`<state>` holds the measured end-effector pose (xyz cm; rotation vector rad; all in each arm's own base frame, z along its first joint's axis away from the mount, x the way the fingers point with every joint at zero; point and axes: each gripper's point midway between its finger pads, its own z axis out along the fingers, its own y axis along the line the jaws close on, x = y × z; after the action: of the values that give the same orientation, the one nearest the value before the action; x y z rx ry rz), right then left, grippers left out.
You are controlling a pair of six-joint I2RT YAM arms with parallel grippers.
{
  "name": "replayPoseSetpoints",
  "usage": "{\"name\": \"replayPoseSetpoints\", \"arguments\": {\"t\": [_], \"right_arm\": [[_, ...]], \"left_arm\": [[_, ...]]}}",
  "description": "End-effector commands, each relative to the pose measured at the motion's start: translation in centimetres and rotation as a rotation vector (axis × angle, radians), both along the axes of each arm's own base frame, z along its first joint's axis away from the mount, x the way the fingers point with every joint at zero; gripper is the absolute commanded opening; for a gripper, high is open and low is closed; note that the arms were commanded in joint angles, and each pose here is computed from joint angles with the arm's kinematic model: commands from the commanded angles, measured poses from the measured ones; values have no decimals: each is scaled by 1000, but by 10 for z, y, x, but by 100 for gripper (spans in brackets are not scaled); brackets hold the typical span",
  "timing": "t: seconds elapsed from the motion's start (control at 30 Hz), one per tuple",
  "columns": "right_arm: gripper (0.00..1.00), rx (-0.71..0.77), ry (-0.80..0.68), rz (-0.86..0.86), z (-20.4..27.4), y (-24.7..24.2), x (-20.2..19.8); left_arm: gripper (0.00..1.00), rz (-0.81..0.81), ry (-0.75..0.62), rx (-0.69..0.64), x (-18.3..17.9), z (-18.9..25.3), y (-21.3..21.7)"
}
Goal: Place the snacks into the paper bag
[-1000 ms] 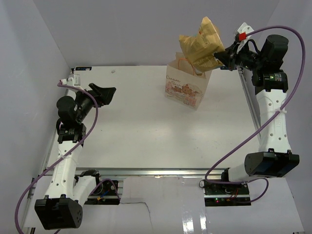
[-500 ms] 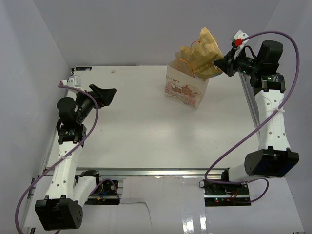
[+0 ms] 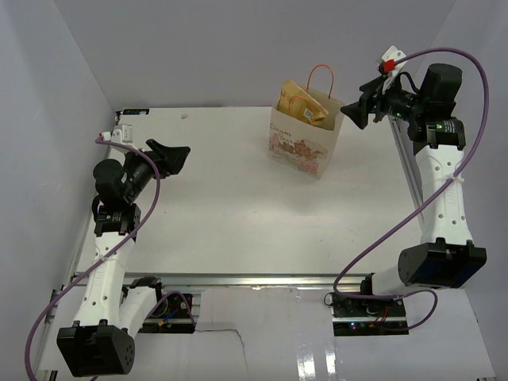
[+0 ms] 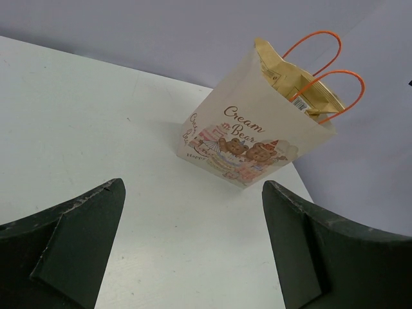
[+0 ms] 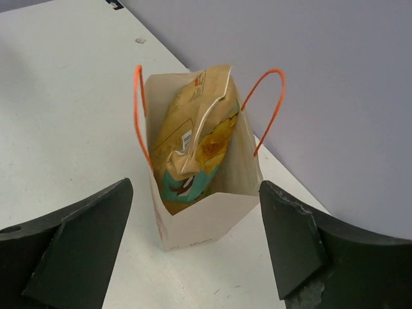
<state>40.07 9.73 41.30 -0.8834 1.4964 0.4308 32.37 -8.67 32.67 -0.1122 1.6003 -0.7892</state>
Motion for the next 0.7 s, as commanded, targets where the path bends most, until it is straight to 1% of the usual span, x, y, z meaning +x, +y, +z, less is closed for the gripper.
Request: {"name": "replayPoseSetpoints", "arguments": {"t": [0.0, 0.03, 0.1, 0.13, 0.17, 0.2, 0.3, 0.33, 0.37, 0.4, 0.47, 0.5, 0.57, 0.6, 0.63, 0.67], "right_arm": [[86, 15, -81, -44, 34, -5, 3], [96, 27, -69, -87, 36, -10, 5], [90, 49, -36, -173, 32, -21, 9], [90, 83, -8, -287, 33, -35, 12], [90, 93, 32, -333, 19, -42, 16], [90, 93, 62, -360, 10, -46, 16], [90, 76, 244, -476, -46, -63, 14], [90, 60, 287, -562, -62, -76, 14], [90, 65, 369, -618, -89, -82, 10], [90, 49, 417, -667, -106, -89, 4], [90, 24, 443, -765, -122, -104, -8], [90, 8, 458, -811, -139, -111, -21], [90, 3, 457, -837, -153, -115, -32], [90, -15, 488, -865, -177, -118, -42], [90, 10, 429, -879, -166, -120, -46], [90, 5, 425, -916, -170, -126, -49]], "left_arm": [[98, -5, -23, 15, -6, 9, 0], [98, -5, -15, 18, -6, 8, 0], [98, -6, -15, 25, -6, 10, 0], [98, -9, -14, 29, -5, 11, 0], [98, -14, 22, 36, -6, 3, 0], [98, -13, 26, 43, -6, 5, 0], [98, -7, 97, 78, -4, -10, 3], [98, 0, 124, 90, -5, -12, 5], [98, 11, 133, 113, -3, -15, 8], [98, 15, 137, 123, -4, -16, 9], [98, 24, 139, 135, -6, -16, 11], [98, 26, 129, 141, -9, -15, 11], [98, 24, 131, 142, -10, -17, 11], [98, 24, 128, 141, -11, -16, 11], [98, 23, 132, 139, -12, -18, 10], [98, 21, 142, 136, -12, -22, 10]]}}
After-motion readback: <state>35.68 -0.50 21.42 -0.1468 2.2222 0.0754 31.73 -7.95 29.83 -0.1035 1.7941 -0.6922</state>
